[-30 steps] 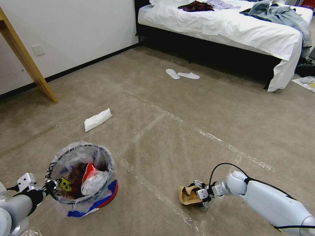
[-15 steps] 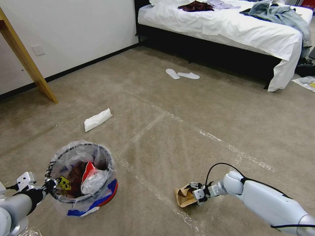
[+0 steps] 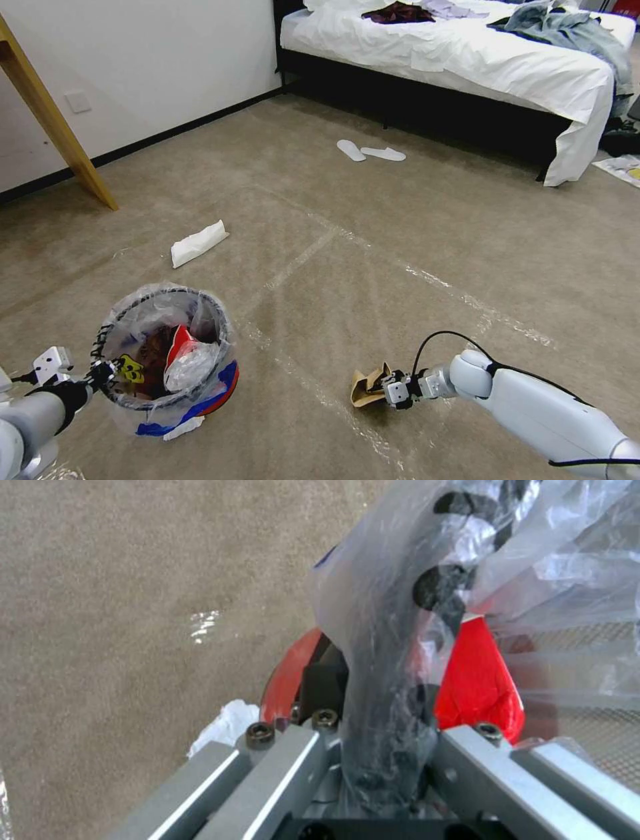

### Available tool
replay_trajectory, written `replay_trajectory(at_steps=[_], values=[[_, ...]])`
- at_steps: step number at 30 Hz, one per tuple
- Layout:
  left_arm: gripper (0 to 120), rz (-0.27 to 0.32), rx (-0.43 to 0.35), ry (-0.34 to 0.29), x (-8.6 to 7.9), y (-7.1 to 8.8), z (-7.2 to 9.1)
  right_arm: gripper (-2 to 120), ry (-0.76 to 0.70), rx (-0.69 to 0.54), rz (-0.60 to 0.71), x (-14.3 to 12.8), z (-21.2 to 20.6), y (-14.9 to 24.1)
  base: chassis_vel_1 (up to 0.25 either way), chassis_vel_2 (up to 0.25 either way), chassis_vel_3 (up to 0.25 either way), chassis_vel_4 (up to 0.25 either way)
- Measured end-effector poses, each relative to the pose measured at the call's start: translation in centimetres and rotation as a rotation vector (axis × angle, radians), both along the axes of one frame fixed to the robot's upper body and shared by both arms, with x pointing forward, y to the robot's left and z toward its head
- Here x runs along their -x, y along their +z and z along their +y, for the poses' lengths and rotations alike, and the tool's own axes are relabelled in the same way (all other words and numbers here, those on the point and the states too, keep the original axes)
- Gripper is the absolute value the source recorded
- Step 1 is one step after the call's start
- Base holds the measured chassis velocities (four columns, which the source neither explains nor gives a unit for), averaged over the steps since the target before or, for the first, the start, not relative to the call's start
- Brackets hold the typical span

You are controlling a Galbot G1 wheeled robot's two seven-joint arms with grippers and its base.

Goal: Pick up the trash bin and place the garbage on the floor into it.

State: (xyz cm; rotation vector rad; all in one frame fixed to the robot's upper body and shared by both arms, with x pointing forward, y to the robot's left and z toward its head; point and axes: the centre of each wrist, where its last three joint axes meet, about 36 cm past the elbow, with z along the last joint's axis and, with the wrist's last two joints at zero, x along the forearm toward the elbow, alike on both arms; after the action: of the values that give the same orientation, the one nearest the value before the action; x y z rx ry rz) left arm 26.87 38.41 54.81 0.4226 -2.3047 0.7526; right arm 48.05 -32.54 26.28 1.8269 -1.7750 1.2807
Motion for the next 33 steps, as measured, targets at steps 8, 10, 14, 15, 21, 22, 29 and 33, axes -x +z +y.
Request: replay_trajectory(at_steps=[8, 10, 14, 15, 21, 22, 29, 33], values=[[1, -0.001, -0.005, -0.009, -0.1, 0.3, -0.1, 0, -0.235, -0.295, -0.034, -2.4, 0.5, 4.8, 0.0, 0.0, 0.0, 0.0], [1, -0.001, -0.005, -0.011, -0.1, 0.3, -0.1, 0, -0.268, -0.34, -0.041, -2.7, 0.5, 5.7, 0.0, 0.0, 0.0, 0.0], [1, -0.005, -0.009, -0.025, -0.3, 0.7, -0.2, 0, -0.453, -0.676, -0.088, -4.6, 0.6, 11.4, 0.0, 0.0, 0.0, 0.0], [1, -0.005, -0.009, -0.025, -0.3, 0.7, -0.2, 0, -0.453, -0.676, -0.088, -4.6, 0.6, 11.4, 0.0, 0.0, 0.0, 0.0], [1, -0.01, -0.011, -0.043, -0.7, 1.5, -0.2, 0, -0.545, -1.212, -0.068, -5.8, 4.7, 21.0, 0.0, 0.0, 0.0, 0.0], [1, -0.008, -0.014, -0.045, -0.8, 1.5, -0.2, 0, -0.523, -1.285, -0.041, -5.8, 5.9, 22.9, 0.0, 0.0, 0.0, 0.0], [1, -0.001, -0.013, -0.048, -0.8, 1.4, -0.2, 0, -0.298, -1.416, 0.068, -5.3, 11.3, 30.0, 0.0, 0.0, 0.0, 0.0], [1, 0.003, -0.011, -0.04, -0.7, 1.3, 0.0, 0, -0.156, -1.415, 0.098, -5.3, 13.5, 32.8, 0.0, 0.0, 0.0, 0.0]])
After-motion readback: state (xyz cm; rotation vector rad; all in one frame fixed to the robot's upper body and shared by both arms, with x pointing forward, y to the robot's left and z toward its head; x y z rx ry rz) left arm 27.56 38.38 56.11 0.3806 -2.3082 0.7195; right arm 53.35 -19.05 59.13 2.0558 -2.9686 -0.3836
